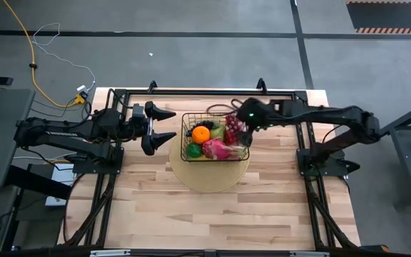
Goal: Build produce basket
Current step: Return to Home Position
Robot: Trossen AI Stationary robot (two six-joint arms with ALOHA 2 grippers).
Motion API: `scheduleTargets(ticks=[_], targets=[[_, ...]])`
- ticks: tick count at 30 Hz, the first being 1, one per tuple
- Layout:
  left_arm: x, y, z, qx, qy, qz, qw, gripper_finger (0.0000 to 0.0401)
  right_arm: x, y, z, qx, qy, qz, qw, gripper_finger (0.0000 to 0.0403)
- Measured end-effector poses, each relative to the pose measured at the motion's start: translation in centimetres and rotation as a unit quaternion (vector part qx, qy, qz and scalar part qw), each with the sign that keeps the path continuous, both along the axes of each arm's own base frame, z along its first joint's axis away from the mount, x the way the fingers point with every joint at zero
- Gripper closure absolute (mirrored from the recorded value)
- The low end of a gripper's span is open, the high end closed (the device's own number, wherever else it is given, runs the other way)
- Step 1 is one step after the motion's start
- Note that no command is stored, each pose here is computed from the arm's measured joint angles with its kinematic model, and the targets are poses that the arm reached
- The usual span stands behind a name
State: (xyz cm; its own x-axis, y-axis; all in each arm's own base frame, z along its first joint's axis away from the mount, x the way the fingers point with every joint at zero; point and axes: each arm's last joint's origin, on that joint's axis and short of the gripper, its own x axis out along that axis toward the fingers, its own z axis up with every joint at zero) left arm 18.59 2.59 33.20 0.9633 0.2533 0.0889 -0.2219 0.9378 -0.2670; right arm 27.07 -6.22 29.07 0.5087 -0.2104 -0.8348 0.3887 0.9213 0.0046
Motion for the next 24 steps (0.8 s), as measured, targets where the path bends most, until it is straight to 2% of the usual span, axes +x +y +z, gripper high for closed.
scheduleTargets(ticks=[7,12,15,17,24], targets=[[0.0,0.0,0.0,0.000,0.001,0.001,1.000,0.0001,-3.2,0.7,4.9,-0.013,-0.135,-0.012,0.991,0.0059],[0.0,0.0,0.0,0.000,0.000,0.001,1.000,0.0001,-4.2,1.6,8.4,0.000,-0.279,0.015,0.960,0.0059],[0.0,0.0,0.0,0.000,0.000,0.001,1.000,0.0001,-4.3,2.3,9.9,-0.009,-0.340,0.039,0.939,0.0059],[0.0,0.0,0.0,0.000,-0.001,0.001,1.000,0.0001,-4.2,2.7,10.3,-0.019,-0.356,0.055,0.933,0.0059],[0.0,0.0,0.0,0.000,-0.001,0.001,1.000,0.0001,-4.0,3.5,10.1,-0.050,-0.341,0.100,0.933,0.0059]])
